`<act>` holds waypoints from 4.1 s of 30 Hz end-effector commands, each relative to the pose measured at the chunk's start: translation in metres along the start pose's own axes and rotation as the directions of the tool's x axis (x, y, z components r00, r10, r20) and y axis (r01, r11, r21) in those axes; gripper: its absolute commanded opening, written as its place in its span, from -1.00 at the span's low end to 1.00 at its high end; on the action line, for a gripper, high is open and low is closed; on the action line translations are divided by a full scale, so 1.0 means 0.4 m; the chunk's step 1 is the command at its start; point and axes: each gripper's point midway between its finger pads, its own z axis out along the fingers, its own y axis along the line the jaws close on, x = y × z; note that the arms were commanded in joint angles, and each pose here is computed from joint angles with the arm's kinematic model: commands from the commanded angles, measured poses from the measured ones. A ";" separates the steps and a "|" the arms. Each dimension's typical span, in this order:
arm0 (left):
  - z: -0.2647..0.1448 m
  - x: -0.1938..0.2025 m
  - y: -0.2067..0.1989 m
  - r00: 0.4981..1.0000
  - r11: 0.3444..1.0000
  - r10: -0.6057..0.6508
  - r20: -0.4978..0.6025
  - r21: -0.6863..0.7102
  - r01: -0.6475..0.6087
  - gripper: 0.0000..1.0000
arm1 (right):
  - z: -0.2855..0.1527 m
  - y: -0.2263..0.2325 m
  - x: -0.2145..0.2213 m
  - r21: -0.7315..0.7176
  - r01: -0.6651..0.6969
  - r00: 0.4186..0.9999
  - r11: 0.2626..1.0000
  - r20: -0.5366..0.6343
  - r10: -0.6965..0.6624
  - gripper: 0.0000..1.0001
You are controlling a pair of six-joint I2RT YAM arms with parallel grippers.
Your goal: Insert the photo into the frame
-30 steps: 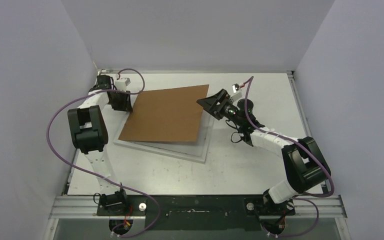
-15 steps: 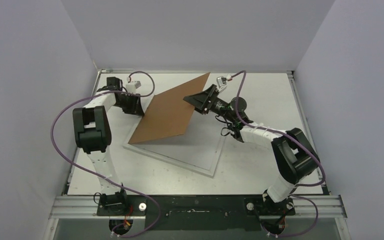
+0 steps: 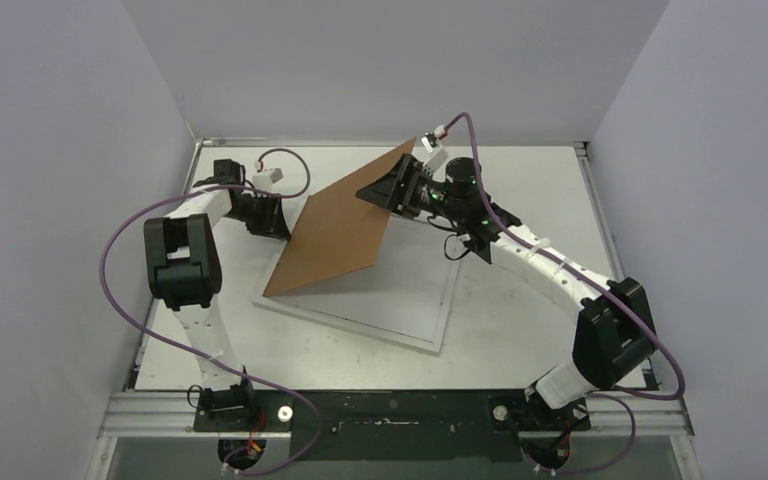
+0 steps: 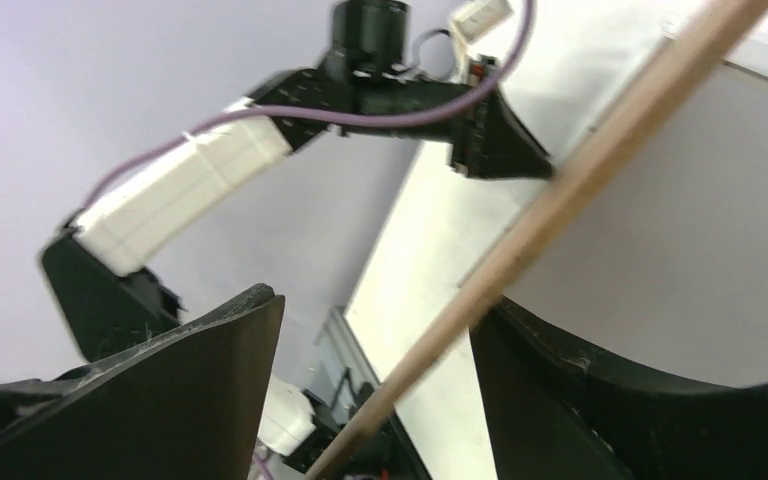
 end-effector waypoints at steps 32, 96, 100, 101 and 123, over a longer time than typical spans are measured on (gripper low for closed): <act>-0.218 -0.134 -0.015 0.977 0.990 -0.118 0.180 0.099 0.101 -0.16 | -0.192 0.089 -0.151 -0.059 0.036 0.994 0.998 0.103 -0.030 -0.89; -0.113 -0.002 0.017 0.992 0.992 -0.110 0.056 0.063 0.107 -0.32 | -0.670 -0.867 -0.121 0.638 -0.488 0.822 0.596 0.565 0.068 0.36; -0.116 0.001 0.013 0.992 0.992 -0.112 0.054 0.068 0.109 -0.33 | -0.690 -0.864 -0.097 0.738 -0.440 0.869 0.512 0.494 0.034 0.46; -0.115 0.003 0.013 0.992 0.991 -0.115 0.052 0.068 0.111 -0.32 | -0.697 -0.856 -0.088 0.768 -0.420 0.882 0.483 0.470 0.019 0.54; -0.126 0.015 -0.003 0.992 0.991 -0.114 0.044 0.070 0.111 -0.32 | -0.470 -0.515 0.227 0.944 0.183 0.982 0.273 -0.159 -0.106 0.64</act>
